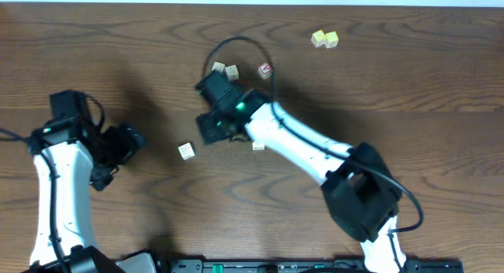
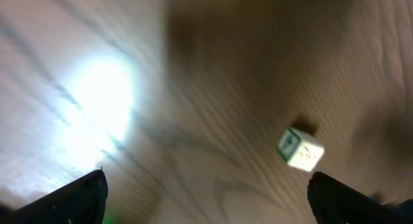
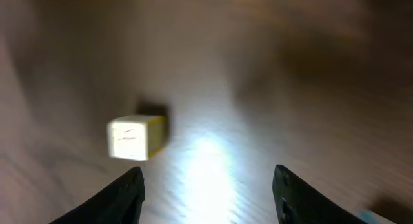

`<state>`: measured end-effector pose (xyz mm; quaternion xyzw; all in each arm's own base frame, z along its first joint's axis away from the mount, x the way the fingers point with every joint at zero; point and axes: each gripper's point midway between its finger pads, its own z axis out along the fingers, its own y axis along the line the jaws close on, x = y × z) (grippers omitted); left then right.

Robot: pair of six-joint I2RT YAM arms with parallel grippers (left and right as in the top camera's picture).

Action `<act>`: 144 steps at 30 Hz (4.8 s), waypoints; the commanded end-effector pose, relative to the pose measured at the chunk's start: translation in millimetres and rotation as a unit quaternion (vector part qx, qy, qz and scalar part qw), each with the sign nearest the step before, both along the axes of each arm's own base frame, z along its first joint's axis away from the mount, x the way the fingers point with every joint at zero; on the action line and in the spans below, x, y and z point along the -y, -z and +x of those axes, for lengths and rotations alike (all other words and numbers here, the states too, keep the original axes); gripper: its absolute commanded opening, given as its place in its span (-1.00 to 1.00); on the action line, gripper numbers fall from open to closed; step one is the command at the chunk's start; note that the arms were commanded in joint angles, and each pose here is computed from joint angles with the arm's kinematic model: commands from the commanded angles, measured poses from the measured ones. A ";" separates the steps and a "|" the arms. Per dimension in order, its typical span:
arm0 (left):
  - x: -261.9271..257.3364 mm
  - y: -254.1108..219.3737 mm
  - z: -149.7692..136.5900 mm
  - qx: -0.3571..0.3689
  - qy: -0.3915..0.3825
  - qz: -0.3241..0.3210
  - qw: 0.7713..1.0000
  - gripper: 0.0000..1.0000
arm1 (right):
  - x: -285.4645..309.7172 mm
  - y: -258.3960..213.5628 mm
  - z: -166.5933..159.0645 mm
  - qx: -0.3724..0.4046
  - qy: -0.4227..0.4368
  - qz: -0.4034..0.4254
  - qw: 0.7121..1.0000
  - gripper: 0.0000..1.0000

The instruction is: Lift 5 blocks

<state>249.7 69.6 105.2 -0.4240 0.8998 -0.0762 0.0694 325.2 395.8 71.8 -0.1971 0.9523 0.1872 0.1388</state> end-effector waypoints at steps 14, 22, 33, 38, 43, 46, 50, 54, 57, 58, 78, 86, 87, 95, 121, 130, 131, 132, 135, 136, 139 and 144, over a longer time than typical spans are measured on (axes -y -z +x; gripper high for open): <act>-47.5 -2.0 -29.0 -0.023 -0.122 0.003 0.992 0.98 | -59.1 36.9 -30.4 0.083 -0.068 -0.029 0.994 0.23; -46.2 -1.7 -31.0 -0.027 -0.120 0.001 0.992 0.98 | -63.3 58.8 -33.2 0.105 -0.067 -0.057 0.991 0.22; -46.2 -1.7 -31.2 -0.028 -0.116 0.002 0.993 0.98 | -49.2 60.0 -19.2 0.118 -0.006 -0.079 0.990 -0.21; -46.2 -1.7 -31.2 -0.028 -0.116 0.002 0.993 0.98 | -30.8 63.8 -11.7 0.103 0.046 -0.096 0.989 -0.31; -46.2 -1.7 -31.2 -0.028 -0.116 0.002 0.993 0.98 | -11.8 64.2 -0.4 0.090 0.065 -0.115 0.987 -0.37; -46.2 -1.7 -31.2 -0.028 -0.116 0.002 0.993 0.98 | -6.0 63.7 4.7 0.089 0.064 -0.120 0.987 -0.35; -46.2 -1.7 -31.2 -0.028 -0.116 0.002 0.993 0.98 | -5.9 61.7 12.0 0.116 0.004 -0.135 0.984 -0.10; -46.2 -1.7 -31.2 -0.028 -0.116 0.002 0.993 0.98 | -7.4 59.6 18.4 0.134 -0.031 -0.139 0.981 0.04; -46.2 -1.7 -31.2 -0.028 -0.116 0.002 0.993 0.98 | -11.8 57.7 20.9 0.145 -0.046 -0.135 0.979 0.06; -46.2 -1.7 -31.2 -0.028 -0.116 0.002 0.993 0.98 | -13.9 57.4 21.1 0.148 -0.054 -0.132 0.979 0.07; -46.2 -1.7 -31.1 -0.028 -0.116 0.002 0.993 0.98 | 2.3 64.6 8.7 0.086 0.030 -0.137 0.986 -0.31; -46.1 -1.7 -31.2 -0.028 -0.116 0.002 0.993 0.98 | 47.3 50.4 11.1 0.026 0.161 -0.184 0.969 -0.42; -46.1 -1.7 -31.2 -0.028 -0.116 0.002 0.993 0.98 | 51.2 50.9 12.0 0.020 0.172 -0.184 0.968 -0.43; -46.1 -1.7 -31.2 -0.028 -0.116 0.002 0.993 0.98 | 65.2 56.4 15.6 -0.043 0.198 -0.163 0.966 -0.39; -45.9 -1.7 -31.3 -0.028 -0.116 0.001 0.993 0.98 | 72.5 71.1 -16.4 -0.110 0.231 -0.177 0.950 -0.38; -45.9 -1.7 -31.3 -0.028 -0.116 0.001 0.993 0.98 | 70.2 71.4 -21.5 -0.123 0.221 -0.174 0.952 -0.16; -45.9 -1.7 -31.3 -0.028 -0.116 0.001 0.993 0.97 | 70.4 71.4 -21.4 -0.124 0.222 -0.174 0.952 -0.10; -45.9 -1.7 -31.3 -0.028 -0.116 0.001 0.993 0.98 | 70.4 71.4 -21.4 -0.124 0.222 -0.174 0.952 -0.07; -46.0 -1.7 -31.1 -0.028 -0.116 0.001 0.993 0.98 | 70.4 71.1 -21.2 -0.123 0.220 -0.174 0.952 0.06; -46.0 -1.7 -31.1 -0.028 -0.116 0.001 0.993 0.98 | 70.1 71.0 -20.9 -0.123 0.220 -0.173 0.952 0.08; -46.0 -1.7 -31.1 -0.028 -0.116 0.001 0.993 0.98 | 70.4 69.6 -19.2 -0.122 0.220 -0.172 0.952 0.11; -46.0 -1.7 -31.2 -0.028 -0.116 0.002 0.993 0.98 | 68.2 62.9 -15.7 -0.119 0.220 -0.168 0.953 0.15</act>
